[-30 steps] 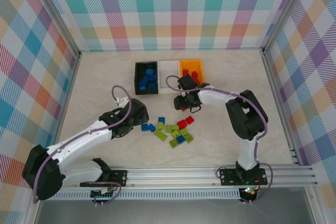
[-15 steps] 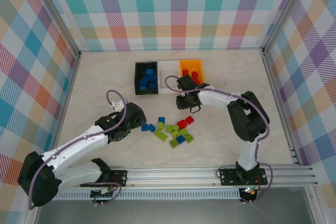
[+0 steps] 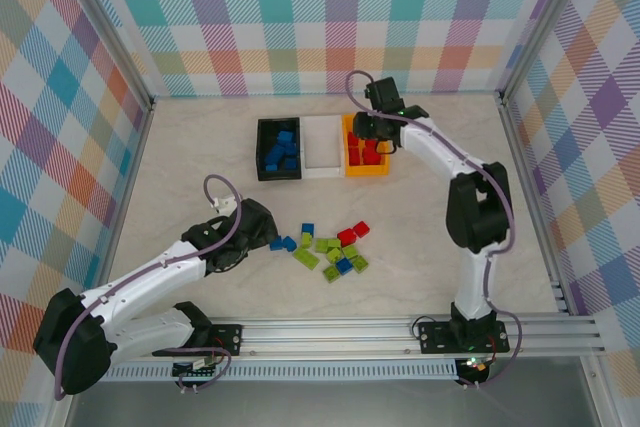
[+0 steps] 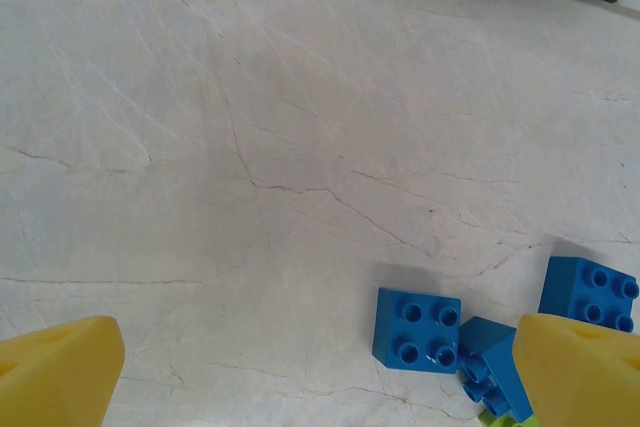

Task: Sort the legos into containers by color

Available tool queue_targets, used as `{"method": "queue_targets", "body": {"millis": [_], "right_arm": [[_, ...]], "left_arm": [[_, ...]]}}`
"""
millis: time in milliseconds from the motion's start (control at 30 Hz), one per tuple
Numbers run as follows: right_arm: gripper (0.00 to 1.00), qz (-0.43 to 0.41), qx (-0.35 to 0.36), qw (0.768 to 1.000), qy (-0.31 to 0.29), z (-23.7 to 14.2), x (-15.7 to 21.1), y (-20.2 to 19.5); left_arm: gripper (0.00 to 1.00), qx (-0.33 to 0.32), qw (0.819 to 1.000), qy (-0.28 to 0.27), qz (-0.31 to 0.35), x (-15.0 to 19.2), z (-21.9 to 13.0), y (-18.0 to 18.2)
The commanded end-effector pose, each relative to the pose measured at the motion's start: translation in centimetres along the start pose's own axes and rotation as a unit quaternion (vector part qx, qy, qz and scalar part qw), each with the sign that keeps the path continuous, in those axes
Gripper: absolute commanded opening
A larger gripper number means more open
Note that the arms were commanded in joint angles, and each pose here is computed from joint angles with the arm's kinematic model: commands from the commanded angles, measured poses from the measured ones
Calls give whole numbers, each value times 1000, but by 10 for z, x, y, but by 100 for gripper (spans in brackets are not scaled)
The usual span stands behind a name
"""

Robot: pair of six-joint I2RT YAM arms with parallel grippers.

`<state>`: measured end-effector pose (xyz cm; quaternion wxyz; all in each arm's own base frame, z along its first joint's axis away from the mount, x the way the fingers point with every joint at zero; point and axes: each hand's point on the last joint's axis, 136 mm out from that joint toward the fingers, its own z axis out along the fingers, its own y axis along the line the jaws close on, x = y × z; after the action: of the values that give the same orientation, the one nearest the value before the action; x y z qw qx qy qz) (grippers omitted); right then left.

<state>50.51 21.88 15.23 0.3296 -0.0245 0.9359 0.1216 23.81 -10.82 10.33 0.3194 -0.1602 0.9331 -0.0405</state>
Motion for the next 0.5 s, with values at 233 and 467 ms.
{"method": "queue_targets", "body": {"millis": [233,467], "right_arm": [[60,26,-11,999,43,25,6,5],[61,22,-46,999,-2,-26,3,15]], "left_arm": [[100,25,999,36,16,15,12,-9],[82,22,996,75,48,25,30,-22]]}}
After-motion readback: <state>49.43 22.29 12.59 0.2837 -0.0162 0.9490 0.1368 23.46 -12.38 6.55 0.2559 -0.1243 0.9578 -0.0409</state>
